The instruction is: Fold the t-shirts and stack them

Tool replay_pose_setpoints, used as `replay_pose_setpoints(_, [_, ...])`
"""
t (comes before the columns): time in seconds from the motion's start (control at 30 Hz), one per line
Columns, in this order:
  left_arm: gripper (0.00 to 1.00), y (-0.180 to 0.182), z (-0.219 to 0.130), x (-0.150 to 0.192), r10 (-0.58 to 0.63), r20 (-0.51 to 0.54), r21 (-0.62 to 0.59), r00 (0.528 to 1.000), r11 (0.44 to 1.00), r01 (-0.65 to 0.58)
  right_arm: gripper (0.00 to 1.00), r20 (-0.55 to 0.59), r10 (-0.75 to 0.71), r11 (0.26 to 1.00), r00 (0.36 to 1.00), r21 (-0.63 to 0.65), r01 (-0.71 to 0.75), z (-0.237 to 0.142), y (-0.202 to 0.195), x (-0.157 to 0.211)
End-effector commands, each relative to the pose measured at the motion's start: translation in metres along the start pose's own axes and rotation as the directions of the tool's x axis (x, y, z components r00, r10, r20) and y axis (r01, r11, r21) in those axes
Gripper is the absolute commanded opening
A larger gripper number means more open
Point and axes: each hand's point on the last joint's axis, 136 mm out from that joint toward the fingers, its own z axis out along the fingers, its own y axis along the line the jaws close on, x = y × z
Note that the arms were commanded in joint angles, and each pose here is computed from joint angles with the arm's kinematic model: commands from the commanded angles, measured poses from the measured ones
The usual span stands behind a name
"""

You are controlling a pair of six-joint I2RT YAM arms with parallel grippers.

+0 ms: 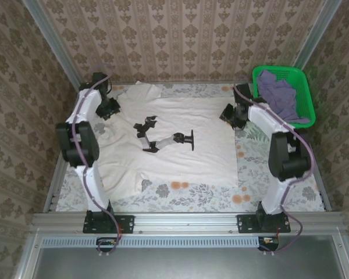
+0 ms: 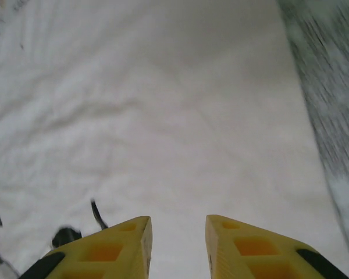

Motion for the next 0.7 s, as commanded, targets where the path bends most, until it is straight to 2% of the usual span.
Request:
replay_pose_setpoints(0.0, [0.32, -0.002, 0.017, -0.008, 0.040, -0.082, 0.010, 0.996, 0.999, -0.039, 0.30, -0.032, -0.065, 0.994, 0.997, 0.089, 0.068, 0.029, -0.001, -0.020])
replay_pose_setpoints(0.1, [0.32, 0.007, 0.042, -0.017, 0.014, -0.114, -0.028, 0.993, 0.999, -0.017, 0.30, -0.061, -0.077, 0.989, 0.995, 0.119, 0.084, 0.057, 0.005, -0.036])
replay_pose_setpoints(0.3, [0.34, 0.057, 0.073, -0.023, -0.073, -0.146, -0.154, 0.987, 0.987, 0.050, 0.30, -0.124, -0.063, 0.981, 0.990, 0.174, 0.084, 0.103, -0.004, -0.044])
replay_pose_setpoints(0.4, [0.35, 0.065, 0.085, -0.026, -0.092, -0.152, -0.142, 0.984, 0.987, 0.070, 0.30, -0.129, -0.045, 0.979, 0.991, 0.189, 0.069, 0.113, -0.009, -0.050])
replay_pose_setpoints(0.67, [0.41, 0.052, 0.102, -0.059, -0.086, -0.081, -0.074, 0.993, 0.994, 0.080, 0.34, -0.093, 0.001, 0.982, 0.996, 0.187, 0.017, 0.119, -0.018, -0.084])
